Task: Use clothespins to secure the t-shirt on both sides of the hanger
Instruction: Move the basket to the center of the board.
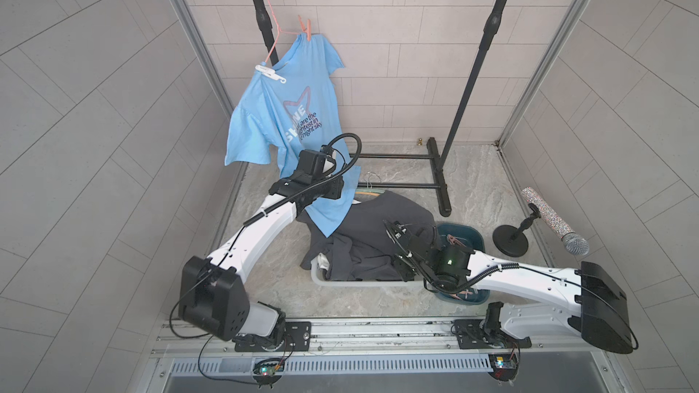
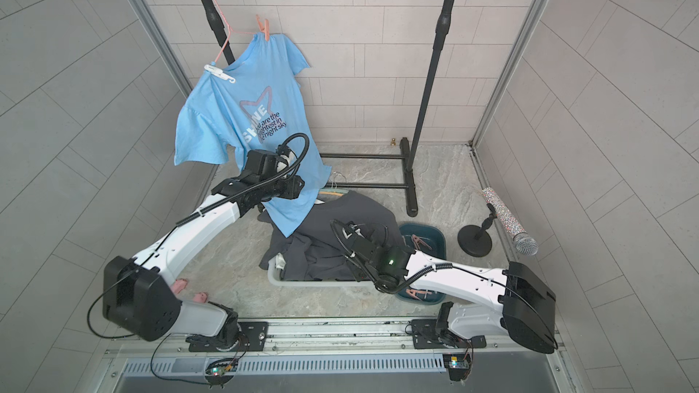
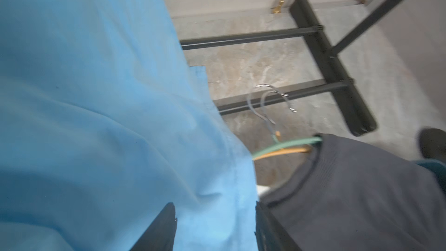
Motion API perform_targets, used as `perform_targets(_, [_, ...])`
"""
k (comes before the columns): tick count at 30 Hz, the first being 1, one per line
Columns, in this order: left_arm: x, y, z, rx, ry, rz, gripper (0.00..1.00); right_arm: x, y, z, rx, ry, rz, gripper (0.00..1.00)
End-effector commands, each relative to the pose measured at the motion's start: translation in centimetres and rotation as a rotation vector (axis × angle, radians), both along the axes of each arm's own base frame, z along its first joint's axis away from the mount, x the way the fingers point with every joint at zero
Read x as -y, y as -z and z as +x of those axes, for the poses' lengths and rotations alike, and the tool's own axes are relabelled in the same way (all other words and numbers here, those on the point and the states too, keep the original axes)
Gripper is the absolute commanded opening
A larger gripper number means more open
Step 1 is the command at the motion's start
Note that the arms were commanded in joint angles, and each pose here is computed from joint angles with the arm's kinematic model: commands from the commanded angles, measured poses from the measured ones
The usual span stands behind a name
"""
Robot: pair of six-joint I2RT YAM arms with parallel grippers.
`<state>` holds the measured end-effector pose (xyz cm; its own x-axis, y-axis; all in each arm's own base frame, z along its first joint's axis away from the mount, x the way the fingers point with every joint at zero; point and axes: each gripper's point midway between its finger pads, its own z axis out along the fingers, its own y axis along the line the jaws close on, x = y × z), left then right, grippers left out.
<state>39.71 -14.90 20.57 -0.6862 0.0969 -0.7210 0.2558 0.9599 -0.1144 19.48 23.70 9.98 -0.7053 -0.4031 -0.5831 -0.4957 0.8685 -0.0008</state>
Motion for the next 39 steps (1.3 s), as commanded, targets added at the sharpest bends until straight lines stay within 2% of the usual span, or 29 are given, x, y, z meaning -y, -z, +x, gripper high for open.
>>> perform_targets(1, [-3.3, -0.6, 3.5, 0.095, -0.143, 0.142, 0.57, 3.1, 1.8, -1.4, -0.049, 0.063, -0.068, 0.2])
perform_targets(4, [-5.5, 0.6, 5.4, 0.107, -0.224, 0.228, 0.57, 4.8, 3.1, -2.3, -0.092, 0.114, -0.105, 0.2])
perform_targets(8, [-8.1, 1.3, 7.4, 0.141, -0.307, 0.276, 0.58, 7.0, 4.1, -3.0, -0.115, 0.157, -0.179, 0.21])
perform_targets(13, [-13.2, 0.9, 9.6, 0.149, -0.453, 0.376, 0.58, 8.1, 3.8, -3.4, -0.109, 0.176, -0.19, 0.2])
perform_targets(16, [-14.4, 0.2, 10.0, 0.177, -0.476, 0.424, 0.58, 9.2, 4.4, -3.8, -0.107, 0.18, -0.209, 0.21])
perform_targets(19, [-13.8, -0.3, 9.8, 0.182, -0.453, 0.391, 0.58, 8.9, 3.8, -3.7, -0.092, 0.168, -0.184, 0.24])
perform_targets(22, [-12.4, -0.9, 8.9, 0.185, -0.413, 0.279, 0.59, 7.5, 2.6, -3.1, -0.067, 0.14, -0.124, 0.29])
perform_targets(25, [-10.1, -2.3, 7.6, 0.195, -0.33, 0.151, 0.61, 5.0, -1.3, -1.8, -0.006, 0.118, -0.016, 0.38])
perform_targets(27, [-8.4, -3.5, 6.4, 0.19, -0.251, 0.075, 0.62, 4.7, -3.5, -1.2, 0.038, 0.123, 0.026, 0.4])
perform_targets(31, [-5.9, -5.2, 3.0, 0.157, -0.148, -0.062, 0.65, 7.3, -7.4, 0.6, 0.164, 0.241, 0.035, 0.42])
perform_targets(34, [-4.2, -5.2, 0.2, 0.149, -0.085, -0.107, 0.67, 9.9, -9.4, 1.8, 0.223, 0.353, 0.064, 0.48])
perform_targets(39, [-0.4, -2.8, -3.9, 0.084, 0.089, -0.089, 0.67, 15.0, -7.9, 3.0, 0.186, 0.56, 0.088, 0.49])
